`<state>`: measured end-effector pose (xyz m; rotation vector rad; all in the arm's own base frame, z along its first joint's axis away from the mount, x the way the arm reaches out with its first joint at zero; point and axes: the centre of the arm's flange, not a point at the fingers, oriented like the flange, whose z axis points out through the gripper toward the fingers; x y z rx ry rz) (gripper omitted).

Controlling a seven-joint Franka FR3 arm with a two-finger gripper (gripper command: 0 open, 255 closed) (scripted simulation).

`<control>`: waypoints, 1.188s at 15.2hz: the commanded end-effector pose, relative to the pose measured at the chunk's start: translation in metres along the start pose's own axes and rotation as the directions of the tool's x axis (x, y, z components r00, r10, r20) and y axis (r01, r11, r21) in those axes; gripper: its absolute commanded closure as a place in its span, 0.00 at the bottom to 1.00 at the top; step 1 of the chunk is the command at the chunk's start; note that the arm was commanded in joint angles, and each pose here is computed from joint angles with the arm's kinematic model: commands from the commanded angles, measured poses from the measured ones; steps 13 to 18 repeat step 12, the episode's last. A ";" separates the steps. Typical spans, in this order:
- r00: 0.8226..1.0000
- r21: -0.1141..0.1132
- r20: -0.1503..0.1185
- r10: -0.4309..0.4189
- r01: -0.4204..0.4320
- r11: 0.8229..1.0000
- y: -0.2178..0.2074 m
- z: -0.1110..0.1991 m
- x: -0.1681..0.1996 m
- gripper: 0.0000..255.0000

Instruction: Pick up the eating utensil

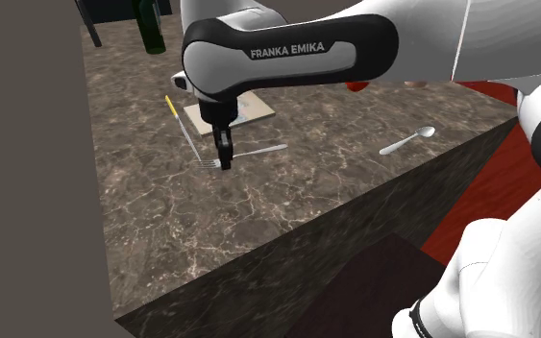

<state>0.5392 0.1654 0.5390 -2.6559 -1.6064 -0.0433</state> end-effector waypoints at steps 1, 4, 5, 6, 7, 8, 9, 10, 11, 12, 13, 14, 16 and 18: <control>1.000 0.000 0.000 0.000 0.000 1.000 0.000 -0.011 0.000 1.00; 1.000 0.000 0.000 0.000 0.000 1.000 0.000 -0.026 0.001 1.00; 1.000 0.000 0.000 0.000 0.000 1.000 0.000 -0.032 0.001 1.00; 1.000 0.000 0.000 0.000 0.000 1.000 0.000 -0.037 0.002 1.00; 1.000 0.000 0.000 0.000 0.000 1.000 0.000 -0.042 0.002 1.00; 1.000 0.000 0.000 0.000 0.000 1.000 0.000 -0.047 0.002 1.00; 1.000 0.000 0.000 0.000 0.000 1.000 0.000 -0.053 0.002 1.00; 1.000 0.000 0.000 0.000 0.000 1.000 -0.001 -0.058 0.002 1.00; 1.000 0.000 0.000 0.000 0.000 1.000 -0.001 -0.059 0.002 1.00; 1.000 0.000 0.000 0.000 0.000 1.000 -0.001 -0.059 0.003 1.00; 1.000 0.000 0.000 0.000 0.000 1.000 -0.001 -0.059 0.003 1.00; 1.000 0.000 0.000 0.000 0.000 1.000 -0.001 -0.059 0.003 1.00; 1.000 0.000 0.000 0.000 0.000 1.000 -0.001 -0.059 0.003 1.00; 1.000 0.000 0.000 0.000 0.000 1.000 -0.001 -0.059 0.003 1.00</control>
